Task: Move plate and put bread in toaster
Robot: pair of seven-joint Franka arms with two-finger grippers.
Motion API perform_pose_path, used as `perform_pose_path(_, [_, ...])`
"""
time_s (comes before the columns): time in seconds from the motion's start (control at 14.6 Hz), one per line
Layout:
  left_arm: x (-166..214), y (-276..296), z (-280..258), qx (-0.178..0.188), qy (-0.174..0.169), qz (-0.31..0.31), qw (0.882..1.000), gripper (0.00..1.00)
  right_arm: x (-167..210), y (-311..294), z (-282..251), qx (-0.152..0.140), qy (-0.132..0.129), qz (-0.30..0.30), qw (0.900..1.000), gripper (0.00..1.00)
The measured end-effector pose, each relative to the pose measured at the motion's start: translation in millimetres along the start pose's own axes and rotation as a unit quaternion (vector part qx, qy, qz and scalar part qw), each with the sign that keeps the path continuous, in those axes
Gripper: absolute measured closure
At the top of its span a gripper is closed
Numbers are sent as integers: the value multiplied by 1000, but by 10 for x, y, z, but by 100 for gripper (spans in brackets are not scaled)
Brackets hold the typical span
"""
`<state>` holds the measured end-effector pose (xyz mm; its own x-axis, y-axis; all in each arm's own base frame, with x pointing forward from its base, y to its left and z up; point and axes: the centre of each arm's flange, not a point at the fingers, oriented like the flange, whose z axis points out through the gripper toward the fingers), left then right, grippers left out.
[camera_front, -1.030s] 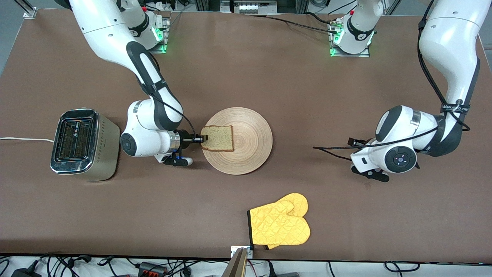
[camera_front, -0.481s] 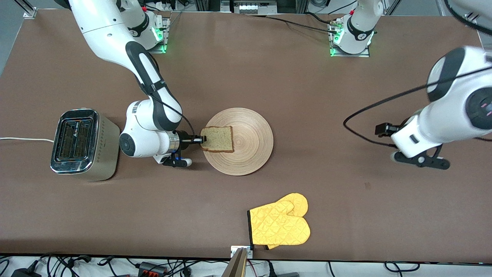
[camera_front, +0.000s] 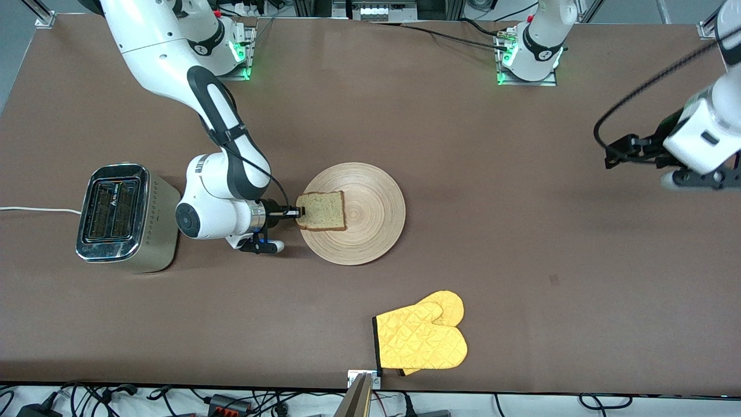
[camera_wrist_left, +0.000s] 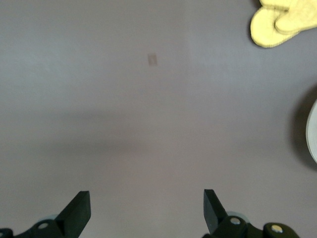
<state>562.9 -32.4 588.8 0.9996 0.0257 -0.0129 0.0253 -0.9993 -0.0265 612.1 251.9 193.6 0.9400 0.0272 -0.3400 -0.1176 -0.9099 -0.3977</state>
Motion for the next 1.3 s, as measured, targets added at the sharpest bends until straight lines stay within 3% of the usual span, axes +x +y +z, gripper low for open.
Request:
perform_pose_path(0.21, [-386,-33,-46,10,36,-6,999,0,40,-77,-106,0,11,-12,1000,82])
perform_pose_path(0.41, [-414,-68,-86,8,45,-8,999,0,47,-119,-137,-15,14,-44,999,82])
perform_pose_path(0.69, [-423,-53,-120,0,24,-2,1000,0,53,-100,-156,-73,17,-88,993,82])
perform_pose_path(0.96, [-193,-91,-135,0,20,-7,1000,0,68,-172,-221,-126,24,-130,983,82])
perform_pose_path(1.3, [-14,-110,-62,1,-2,-10,1000,0,29,-283,-173,-146,23,-149,978,82])
